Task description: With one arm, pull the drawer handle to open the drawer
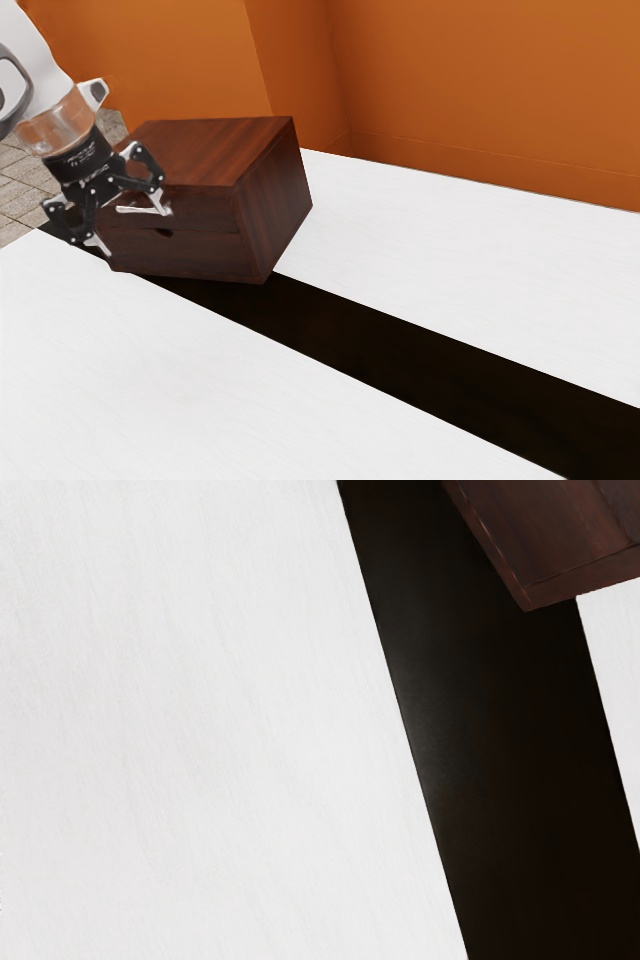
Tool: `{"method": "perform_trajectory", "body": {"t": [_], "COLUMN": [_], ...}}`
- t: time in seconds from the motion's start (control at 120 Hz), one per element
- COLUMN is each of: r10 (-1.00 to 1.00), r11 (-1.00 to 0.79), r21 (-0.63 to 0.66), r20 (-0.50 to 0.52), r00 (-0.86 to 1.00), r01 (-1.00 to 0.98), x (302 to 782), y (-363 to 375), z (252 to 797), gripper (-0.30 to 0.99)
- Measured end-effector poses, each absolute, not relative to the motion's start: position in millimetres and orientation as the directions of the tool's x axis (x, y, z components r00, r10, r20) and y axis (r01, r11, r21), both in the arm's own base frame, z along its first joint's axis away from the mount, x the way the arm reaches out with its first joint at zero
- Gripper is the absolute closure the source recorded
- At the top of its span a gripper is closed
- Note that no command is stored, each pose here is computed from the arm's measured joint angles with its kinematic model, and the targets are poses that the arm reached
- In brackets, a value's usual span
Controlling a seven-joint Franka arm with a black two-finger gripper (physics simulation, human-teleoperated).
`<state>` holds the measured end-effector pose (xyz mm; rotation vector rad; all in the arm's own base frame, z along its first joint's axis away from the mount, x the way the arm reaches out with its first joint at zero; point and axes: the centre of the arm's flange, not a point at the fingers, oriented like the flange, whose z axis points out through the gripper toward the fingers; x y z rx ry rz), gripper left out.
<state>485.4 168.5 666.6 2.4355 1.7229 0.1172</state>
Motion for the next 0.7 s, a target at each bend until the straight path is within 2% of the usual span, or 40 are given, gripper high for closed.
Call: {"method": "perform_trajectory", "body": {"t": [0.25,0.7], "r10": [0.996,0.937], "r11": [-0.008,0.293], "r21": [0.255,0.355], "r20": [0.085,0.078], "r00": [-0.014,-0.341], "r01": [0.967,0.888], "x": [463.4,483.5], "y": [206.1,268.1], "z": [643.7,618.2], "gripper": [0.06,0.07]}}
